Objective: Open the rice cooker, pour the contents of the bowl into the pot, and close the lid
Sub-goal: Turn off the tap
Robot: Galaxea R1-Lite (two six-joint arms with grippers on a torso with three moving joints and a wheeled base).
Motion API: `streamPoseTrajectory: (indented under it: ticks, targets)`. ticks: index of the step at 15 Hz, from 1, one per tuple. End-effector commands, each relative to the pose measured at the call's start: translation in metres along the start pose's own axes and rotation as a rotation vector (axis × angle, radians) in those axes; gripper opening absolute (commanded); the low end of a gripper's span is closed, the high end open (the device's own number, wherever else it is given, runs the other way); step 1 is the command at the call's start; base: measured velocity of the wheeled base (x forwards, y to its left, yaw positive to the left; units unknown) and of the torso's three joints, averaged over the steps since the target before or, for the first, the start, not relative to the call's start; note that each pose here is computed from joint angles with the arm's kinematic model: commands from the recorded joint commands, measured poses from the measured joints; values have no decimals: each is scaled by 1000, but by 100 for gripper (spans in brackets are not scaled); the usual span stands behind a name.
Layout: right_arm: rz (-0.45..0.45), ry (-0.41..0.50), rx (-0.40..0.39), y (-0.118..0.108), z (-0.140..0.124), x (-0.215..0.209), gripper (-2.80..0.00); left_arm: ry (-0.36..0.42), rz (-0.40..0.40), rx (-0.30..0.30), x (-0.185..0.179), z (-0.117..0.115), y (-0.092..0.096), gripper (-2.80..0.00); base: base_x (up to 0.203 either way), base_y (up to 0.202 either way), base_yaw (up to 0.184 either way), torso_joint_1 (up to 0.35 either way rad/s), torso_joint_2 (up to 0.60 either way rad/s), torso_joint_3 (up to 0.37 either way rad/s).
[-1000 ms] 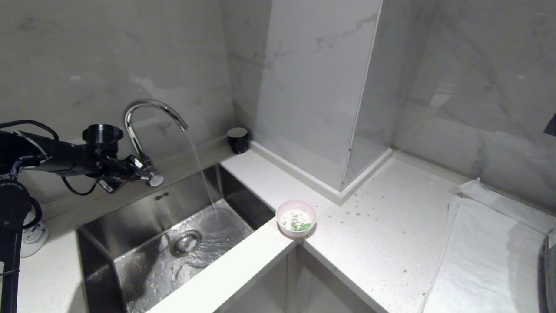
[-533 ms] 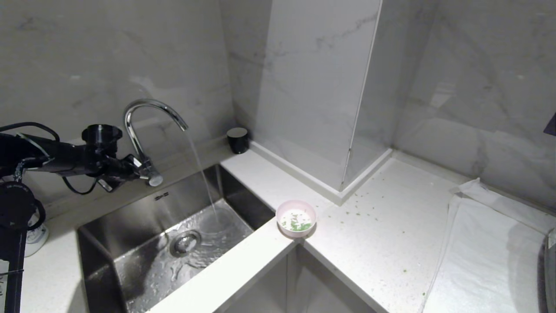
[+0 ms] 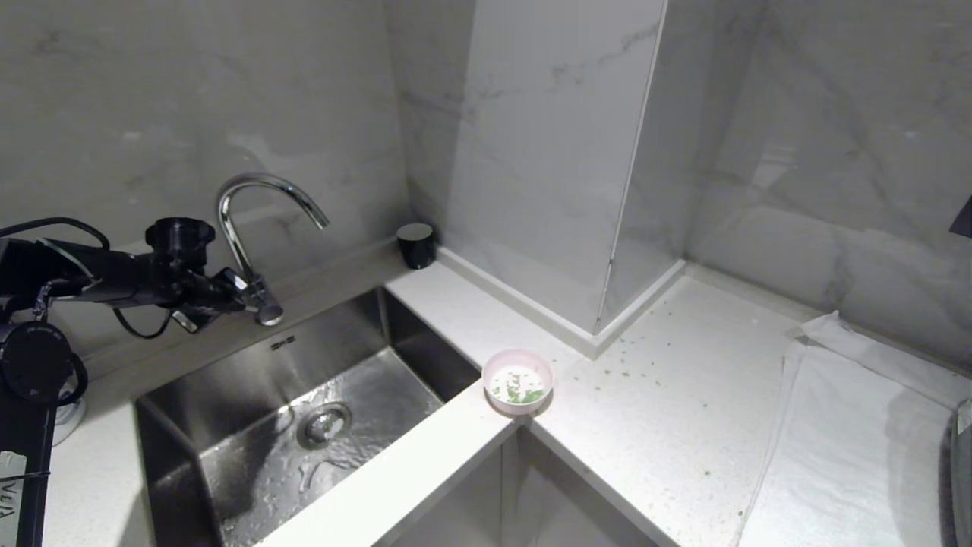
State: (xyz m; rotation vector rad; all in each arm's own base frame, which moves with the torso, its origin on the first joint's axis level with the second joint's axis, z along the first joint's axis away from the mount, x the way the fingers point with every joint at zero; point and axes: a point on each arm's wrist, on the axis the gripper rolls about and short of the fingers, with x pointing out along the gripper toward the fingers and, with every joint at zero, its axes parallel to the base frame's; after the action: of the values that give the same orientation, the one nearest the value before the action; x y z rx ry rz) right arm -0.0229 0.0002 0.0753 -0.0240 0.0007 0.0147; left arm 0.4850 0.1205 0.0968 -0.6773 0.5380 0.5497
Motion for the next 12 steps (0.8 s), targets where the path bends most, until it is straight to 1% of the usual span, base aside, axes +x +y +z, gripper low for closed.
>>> streamPoseTrajectory:
  ticks: [1, 3, 5, 7, 8, 10, 12]
  targets:
    - [1, 2, 0, 0, 0, 0, -280, 5, 0, -6, -10, 1, -1, -280, 0, 0, 0, 0, 0, 0]
    - [1, 4, 0, 0, -1, 0, -280, 25, -14, 2, -34, 0, -5, -280, 0, 0, 0, 0, 0, 0]
    - [1, 4, 0, 0, -1, 0, -280, 62, -56, 20, -64, -8, -14, -280, 0, 0, 0, 0, 0, 0]
    - [1, 2, 0, 0, 0, 0, -280, 98, -115, 46, -101, -18, -24, -280, 0, 0, 0, 0, 0, 0]
    - [1, 2, 0, 0, 0, 0, -280, 122, -157, 61, -124, -23, -28, -280, 0, 0, 0, 0, 0, 0]
    - [1, 2, 0, 0, 0, 0, -280, 173, -237, 102, -167, -39, -32, -280, 0, 0, 0, 0, 0, 0]
    - [1, 2, 0, 0, 0, 0, -280, 193, -307, 161, -206, -58, -28, -280, 0, 0, 0, 0, 0, 0]
